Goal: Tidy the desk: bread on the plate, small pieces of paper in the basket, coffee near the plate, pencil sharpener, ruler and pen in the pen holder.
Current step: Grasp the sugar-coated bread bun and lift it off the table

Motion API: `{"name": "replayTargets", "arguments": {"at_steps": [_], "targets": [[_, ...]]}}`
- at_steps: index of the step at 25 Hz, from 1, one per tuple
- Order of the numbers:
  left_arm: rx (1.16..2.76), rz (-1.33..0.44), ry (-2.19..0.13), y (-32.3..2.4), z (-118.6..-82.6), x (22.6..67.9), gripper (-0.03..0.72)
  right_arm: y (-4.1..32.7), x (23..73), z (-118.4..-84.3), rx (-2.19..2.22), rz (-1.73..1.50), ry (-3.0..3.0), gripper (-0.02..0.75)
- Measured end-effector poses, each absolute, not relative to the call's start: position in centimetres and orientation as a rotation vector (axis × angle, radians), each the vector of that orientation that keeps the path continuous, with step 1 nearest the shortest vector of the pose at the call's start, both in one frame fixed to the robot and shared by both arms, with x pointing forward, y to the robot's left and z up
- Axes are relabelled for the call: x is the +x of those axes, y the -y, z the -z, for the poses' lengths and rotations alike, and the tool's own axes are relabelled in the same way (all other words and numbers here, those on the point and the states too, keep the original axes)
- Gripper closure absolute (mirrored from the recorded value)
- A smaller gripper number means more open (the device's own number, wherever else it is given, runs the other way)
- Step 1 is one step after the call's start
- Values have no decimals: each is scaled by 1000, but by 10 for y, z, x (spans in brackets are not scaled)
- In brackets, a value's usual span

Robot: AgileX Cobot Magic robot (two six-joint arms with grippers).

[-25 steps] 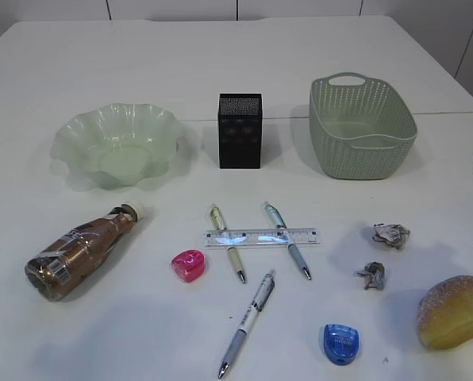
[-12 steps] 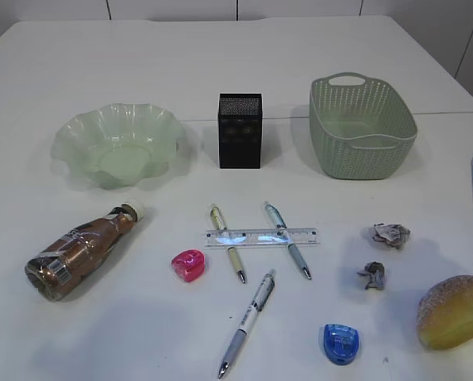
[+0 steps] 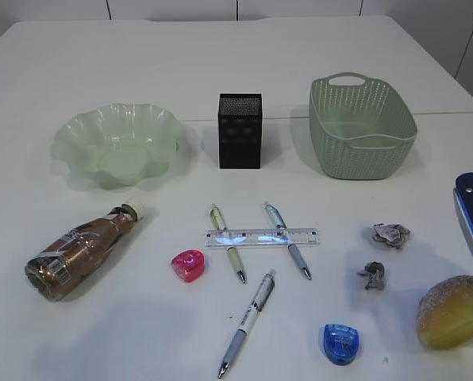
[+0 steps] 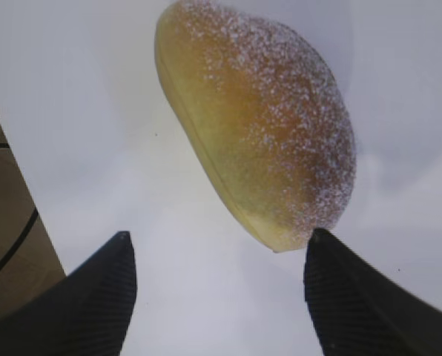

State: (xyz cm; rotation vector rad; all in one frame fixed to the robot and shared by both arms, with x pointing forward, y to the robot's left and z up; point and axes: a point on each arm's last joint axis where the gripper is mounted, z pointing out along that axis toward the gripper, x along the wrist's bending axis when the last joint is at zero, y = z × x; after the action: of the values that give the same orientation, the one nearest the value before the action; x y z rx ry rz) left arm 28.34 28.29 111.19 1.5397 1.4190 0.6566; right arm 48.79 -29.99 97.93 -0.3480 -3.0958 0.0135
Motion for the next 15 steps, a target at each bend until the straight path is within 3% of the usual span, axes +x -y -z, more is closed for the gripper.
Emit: {"name": "replayTargets", "arguments": {"at_steps": [15], "targets": [[1540,-657,-1419,-283,-1112,283,348,304,506,-958,-141,-85,3166,230]]}}
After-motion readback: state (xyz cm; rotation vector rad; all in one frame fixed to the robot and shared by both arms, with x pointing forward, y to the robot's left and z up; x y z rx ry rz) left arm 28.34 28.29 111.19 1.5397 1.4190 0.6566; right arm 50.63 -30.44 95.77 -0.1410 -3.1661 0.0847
